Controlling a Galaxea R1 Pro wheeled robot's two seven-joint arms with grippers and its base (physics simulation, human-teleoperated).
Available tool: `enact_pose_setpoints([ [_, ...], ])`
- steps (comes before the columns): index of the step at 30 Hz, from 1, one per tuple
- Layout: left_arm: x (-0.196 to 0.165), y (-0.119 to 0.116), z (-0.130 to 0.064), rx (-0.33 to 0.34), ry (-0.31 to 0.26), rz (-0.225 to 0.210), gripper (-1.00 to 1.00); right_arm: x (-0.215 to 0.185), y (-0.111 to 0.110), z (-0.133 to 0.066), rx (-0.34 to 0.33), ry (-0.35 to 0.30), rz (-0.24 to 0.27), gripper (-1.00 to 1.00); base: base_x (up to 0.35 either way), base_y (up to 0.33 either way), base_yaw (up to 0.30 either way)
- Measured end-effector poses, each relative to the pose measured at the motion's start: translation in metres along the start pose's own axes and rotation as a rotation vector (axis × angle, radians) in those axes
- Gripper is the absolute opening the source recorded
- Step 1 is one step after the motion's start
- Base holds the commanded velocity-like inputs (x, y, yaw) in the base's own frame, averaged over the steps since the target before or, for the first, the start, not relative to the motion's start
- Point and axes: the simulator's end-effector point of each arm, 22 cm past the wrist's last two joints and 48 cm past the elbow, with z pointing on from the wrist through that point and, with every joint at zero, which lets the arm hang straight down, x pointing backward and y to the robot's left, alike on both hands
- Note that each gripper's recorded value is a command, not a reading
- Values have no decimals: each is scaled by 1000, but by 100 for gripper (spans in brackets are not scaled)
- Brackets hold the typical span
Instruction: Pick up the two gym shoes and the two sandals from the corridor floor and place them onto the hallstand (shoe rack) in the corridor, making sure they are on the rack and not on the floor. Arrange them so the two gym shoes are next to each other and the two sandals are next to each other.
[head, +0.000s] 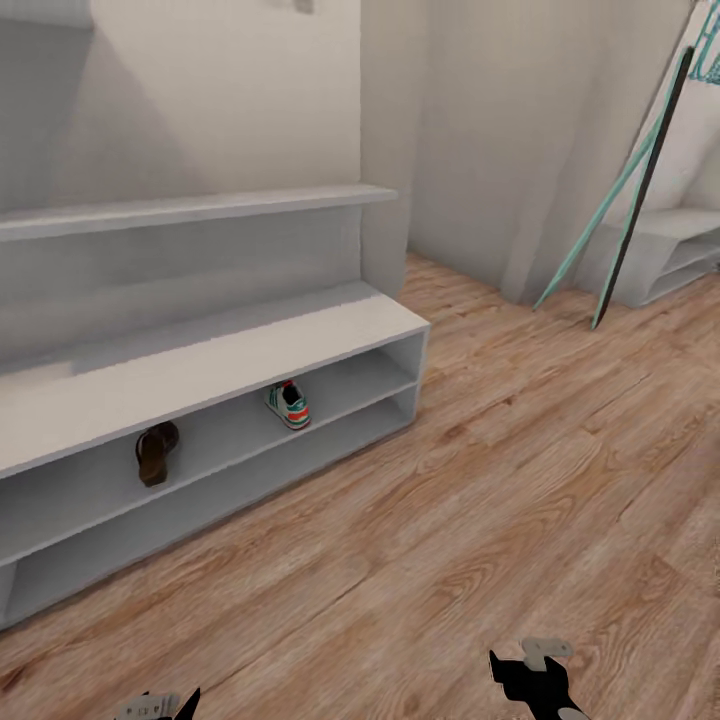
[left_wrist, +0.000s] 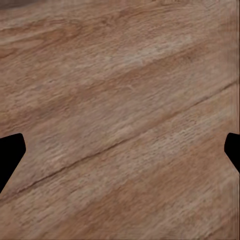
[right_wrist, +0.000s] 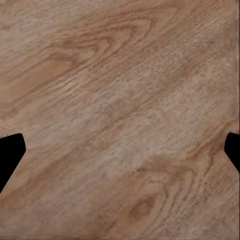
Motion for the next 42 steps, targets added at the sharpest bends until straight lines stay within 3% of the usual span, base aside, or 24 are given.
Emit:
enact_pose_setpoints([
  [7,-13,-2,-8,1,1,1,100,-11,-1,-11,0,1,1,100,0,0,-300],
  [26,-13,-1,-8,-3,2,1,100,-11,-1,-11,1,1,1,100,0,0,-300],
  [35,-12,17,-9,-89,6,7,100,-11,-1,-11,1,0,2,100,0,0,-300],
  [42,-11,22,-9,-118,7,11,100,-11,-1,-11,1,0,2,100,0,0,-300],
])
